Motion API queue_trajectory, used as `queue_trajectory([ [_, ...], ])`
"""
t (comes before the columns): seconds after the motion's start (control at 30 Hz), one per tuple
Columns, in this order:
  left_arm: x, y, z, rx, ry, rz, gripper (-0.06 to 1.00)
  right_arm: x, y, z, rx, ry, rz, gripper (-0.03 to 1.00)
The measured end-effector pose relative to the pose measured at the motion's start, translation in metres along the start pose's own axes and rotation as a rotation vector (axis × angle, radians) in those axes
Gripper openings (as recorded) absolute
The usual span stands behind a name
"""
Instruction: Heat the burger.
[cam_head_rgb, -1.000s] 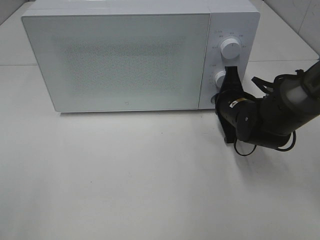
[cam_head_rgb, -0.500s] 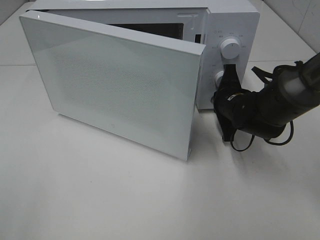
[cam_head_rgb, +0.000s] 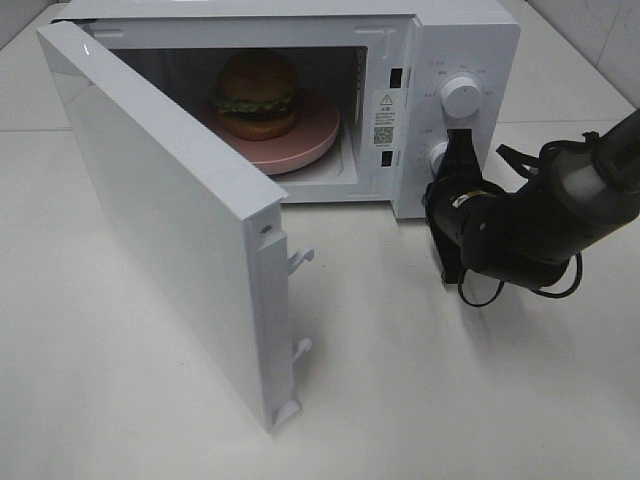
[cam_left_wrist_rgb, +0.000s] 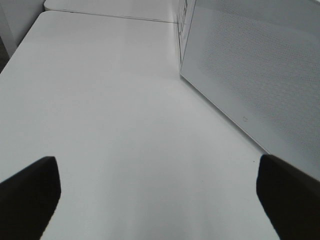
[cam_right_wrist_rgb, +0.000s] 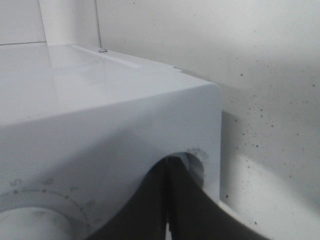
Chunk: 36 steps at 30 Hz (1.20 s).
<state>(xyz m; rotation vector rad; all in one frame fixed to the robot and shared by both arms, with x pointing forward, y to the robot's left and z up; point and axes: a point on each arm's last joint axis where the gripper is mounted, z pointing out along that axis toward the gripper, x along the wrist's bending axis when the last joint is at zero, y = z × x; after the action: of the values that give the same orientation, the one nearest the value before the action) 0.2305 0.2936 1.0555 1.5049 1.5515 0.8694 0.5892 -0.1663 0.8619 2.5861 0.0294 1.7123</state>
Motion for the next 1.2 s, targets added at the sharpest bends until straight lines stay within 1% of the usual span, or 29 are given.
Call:
queue_trajectory([
  [0.17, 0.000, 0.000, 0.000, 0.000, 0.000, 0.000, 0.99, -0.002, -0.001, -0.003, 0.001, 0.006, 0.017, 0.01],
  [0.43, 0.000, 0.000, 0.000, 0.000, 0.000, 0.000, 0.99, 0.000, -0.002, -0.020, 0.017, 0.022, 0.013, 0.01],
  [0.47, 0.000, 0.000, 0.000, 0.000, 0.000, 0.000, 0.99, 0.005, -0.004, -0.024, 0.036, 0.043, 0.001, 0.01],
  [0.5, 0.000, 0.000, 0.000, 0.000, 0.000, 0.000, 0.99, 0.005, -0.004, -0.024, 0.036, 0.043, 0.001, 0.01],
  [0.53, 0.000, 0.000, 0.000, 0.000, 0.000, 0.000, 0.99, 0.008, -0.006, -0.029, 0.062, 0.055, -0.015, 0.01],
  [0.6, 0.000, 0.000, 0.000, 0.000, 0.000, 0.000, 0.99, 0.008, -0.006, -0.031, 0.076, 0.046, -0.025, 0.01],
  [0.63, 0.000, 0.000, 0.000, 0.000, 0.000, 0.000, 0.99, 0.006, -0.008, -0.035, 0.119, 0.020, -0.058, 0.01],
  [0.67, 0.000, 0.000, 0.000, 0.000, 0.000, 0.000, 0.99, 0.006, -0.009, -0.038, 0.139, 0.003, -0.070, 0.01],
  [0.7, 0.000, 0.000, 0.000, 0.000, 0.000, 0.000, 0.99, 0.006, -0.009, -0.038, 0.139, 0.003, -0.070, 0.01],
  [0.73, 0.000, 0.000, 0.000, 0.000, 0.000, 0.000, 0.99, 0.009, -0.012, -0.044, 0.191, -0.017, -0.114, 0.01],
  [0.8, 0.000, 0.000, 0.000, 0.000, 0.000, 0.000, 0.99, 0.009, -0.013, -0.047, 0.212, -0.027, -0.138, 0.01],
  [0.87, 0.000, 0.000, 0.000, 0.000, 0.000, 0.000, 0.99, 0.016, -0.011, -0.062, 0.256, -0.037, -0.201, 0.01],
  [0.97, 0.000, 0.000, 0.000, 0.000, 0.000, 0.000, 0.99, 0.017, -0.010, -0.065, 0.260, -0.039, -0.217, 0.01],
  [1.03, 0.000, 0.000, 0.000, 0.000, 0.000, 0.000, 0.99, 0.024, -0.007, -0.076, 0.277, -0.039, -0.280, 0.01],
  [1.1, 0.000, 0.000, 0.000, 0.000, 0.000, 0.000, 0.99, 0.028, -0.007, -0.079, 0.285, -0.039, -0.303, 0.01],
  [1.13, 0.000, 0.000, 0.000, 0.000, 0.000, 0.000, 0.99, 0.034, -0.007, -0.084, 0.301, -0.036, -0.350, 0.01],
  [1.17, 0.000, 0.000, 0.000, 0.000, 0.000, 0.000, 0.99, 0.034, -0.007, -0.084, 0.301, -0.036, -0.350, 0.01],
  [1.2, 0.000, 0.000, 0.000, 0.000, 0.000, 0.000, 0.99, 0.036, -0.007, -0.087, 0.309, -0.034, -0.379, 0.01],
])
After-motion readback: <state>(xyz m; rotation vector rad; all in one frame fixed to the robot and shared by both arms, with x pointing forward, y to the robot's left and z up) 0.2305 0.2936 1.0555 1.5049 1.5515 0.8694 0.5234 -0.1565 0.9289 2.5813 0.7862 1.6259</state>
